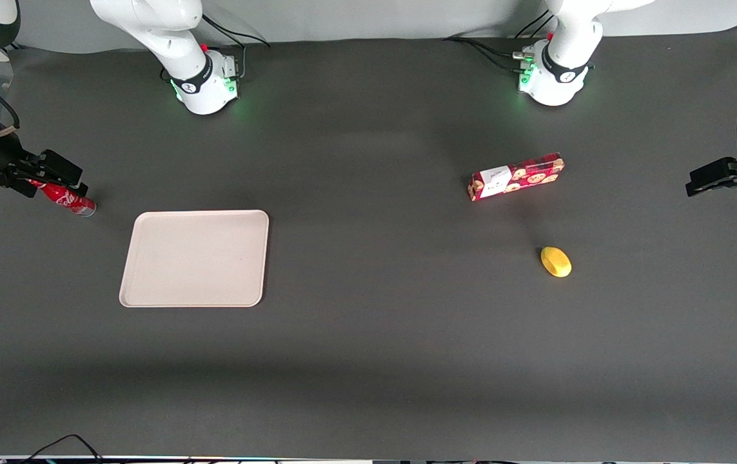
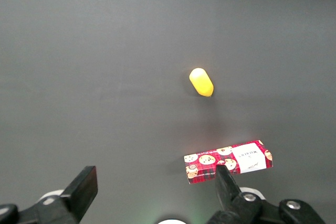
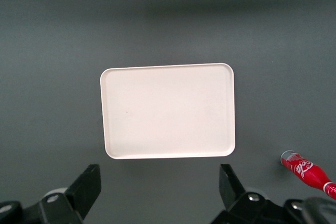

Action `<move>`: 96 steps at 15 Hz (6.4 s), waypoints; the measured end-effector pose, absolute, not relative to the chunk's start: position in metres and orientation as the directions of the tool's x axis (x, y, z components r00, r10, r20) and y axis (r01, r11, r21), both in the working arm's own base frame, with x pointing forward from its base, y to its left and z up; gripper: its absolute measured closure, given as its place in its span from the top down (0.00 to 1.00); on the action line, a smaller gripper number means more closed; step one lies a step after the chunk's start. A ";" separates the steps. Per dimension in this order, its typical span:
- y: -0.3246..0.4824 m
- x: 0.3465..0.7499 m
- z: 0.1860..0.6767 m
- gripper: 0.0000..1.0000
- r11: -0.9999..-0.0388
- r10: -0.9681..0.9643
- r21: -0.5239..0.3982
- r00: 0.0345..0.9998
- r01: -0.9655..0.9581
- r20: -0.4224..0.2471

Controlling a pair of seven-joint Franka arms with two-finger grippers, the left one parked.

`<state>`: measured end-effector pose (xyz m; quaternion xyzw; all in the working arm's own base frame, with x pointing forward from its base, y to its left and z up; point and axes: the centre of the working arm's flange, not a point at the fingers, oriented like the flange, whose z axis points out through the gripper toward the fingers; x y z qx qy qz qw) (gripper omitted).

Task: Place coke bottle on tray
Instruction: 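Lower the open right gripper over the red Coca-Cola bottle's cap end, then close the right gripper around the bottle's cap end, then carry the held bottle over the cream tray and lower it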

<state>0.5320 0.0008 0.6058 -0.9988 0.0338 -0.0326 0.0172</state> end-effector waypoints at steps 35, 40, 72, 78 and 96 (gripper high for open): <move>-0.306 0.372 0.336 0.98 -0.961 0.269 0.051 0.962 0.272 -0.051; -0.307 0.372 0.331 0.86 -0.961 0.269 0.054 0.962 0.272 -0.052; -0.274 0.450 0.508 0.32 -0.927 0.371 0.019 0.921 0.375 -0.122; -0.182 0.496 0.624 0.32 -0.898 0.423 0.088 0.902 0.431 -0.090; -0.073 0.605 0.355 0.32 -0.956 0.291 -0.011 0.948 0.292 -0.129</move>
